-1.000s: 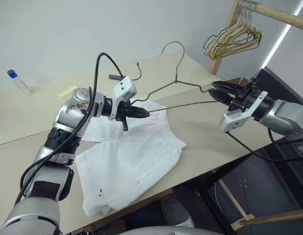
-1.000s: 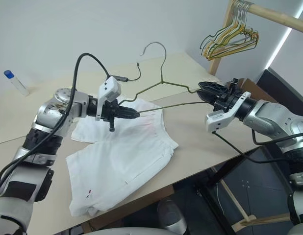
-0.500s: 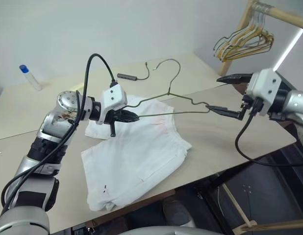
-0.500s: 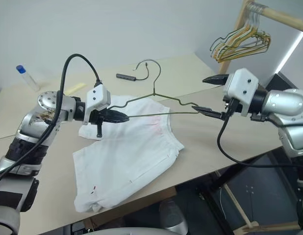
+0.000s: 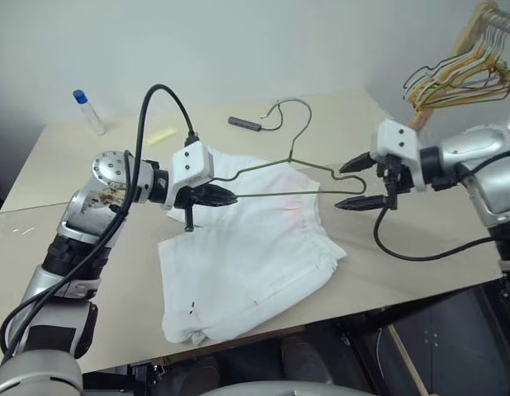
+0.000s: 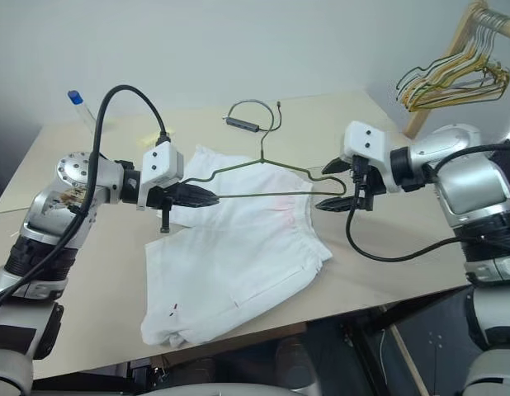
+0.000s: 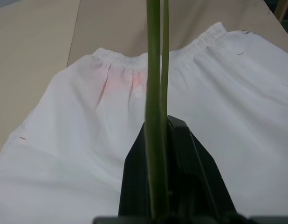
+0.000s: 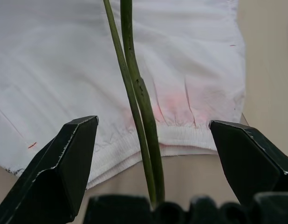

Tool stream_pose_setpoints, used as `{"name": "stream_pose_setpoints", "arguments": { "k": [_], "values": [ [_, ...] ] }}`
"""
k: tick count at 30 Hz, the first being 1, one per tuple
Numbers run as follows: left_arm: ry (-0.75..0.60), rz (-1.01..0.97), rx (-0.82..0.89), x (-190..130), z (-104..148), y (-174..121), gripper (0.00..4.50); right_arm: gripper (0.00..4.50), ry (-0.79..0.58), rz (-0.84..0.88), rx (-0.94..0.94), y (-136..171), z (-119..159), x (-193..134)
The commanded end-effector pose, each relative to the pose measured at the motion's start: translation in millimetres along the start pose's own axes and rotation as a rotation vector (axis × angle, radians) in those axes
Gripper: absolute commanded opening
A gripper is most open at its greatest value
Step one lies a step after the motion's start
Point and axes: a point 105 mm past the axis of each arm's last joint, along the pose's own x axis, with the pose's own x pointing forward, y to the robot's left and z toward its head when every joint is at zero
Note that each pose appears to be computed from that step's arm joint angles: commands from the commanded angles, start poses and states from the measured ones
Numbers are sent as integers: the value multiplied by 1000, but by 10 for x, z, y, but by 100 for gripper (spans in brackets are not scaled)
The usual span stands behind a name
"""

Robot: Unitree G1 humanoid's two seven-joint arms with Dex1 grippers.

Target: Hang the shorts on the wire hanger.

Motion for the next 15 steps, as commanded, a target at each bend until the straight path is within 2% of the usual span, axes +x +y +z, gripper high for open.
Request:
{"name": "stream_pose_setpoints", "arguments": {
  "k": [1,3,13,15],
  "values": [
    [-44,10,54,-43,174,21,0,407,26,17,-48,-26,70,3],
    [-45,6,55,-34,179,12,0,352,5,27,-44,-24,103,45],
    [-44,-11,63,-14,183,-22,0,7,-28,41,-46,19,166,83],
    [-44,-15,65,-17,183,-27,0,3,-35,41,-38,34,164,72]
  ]
}}
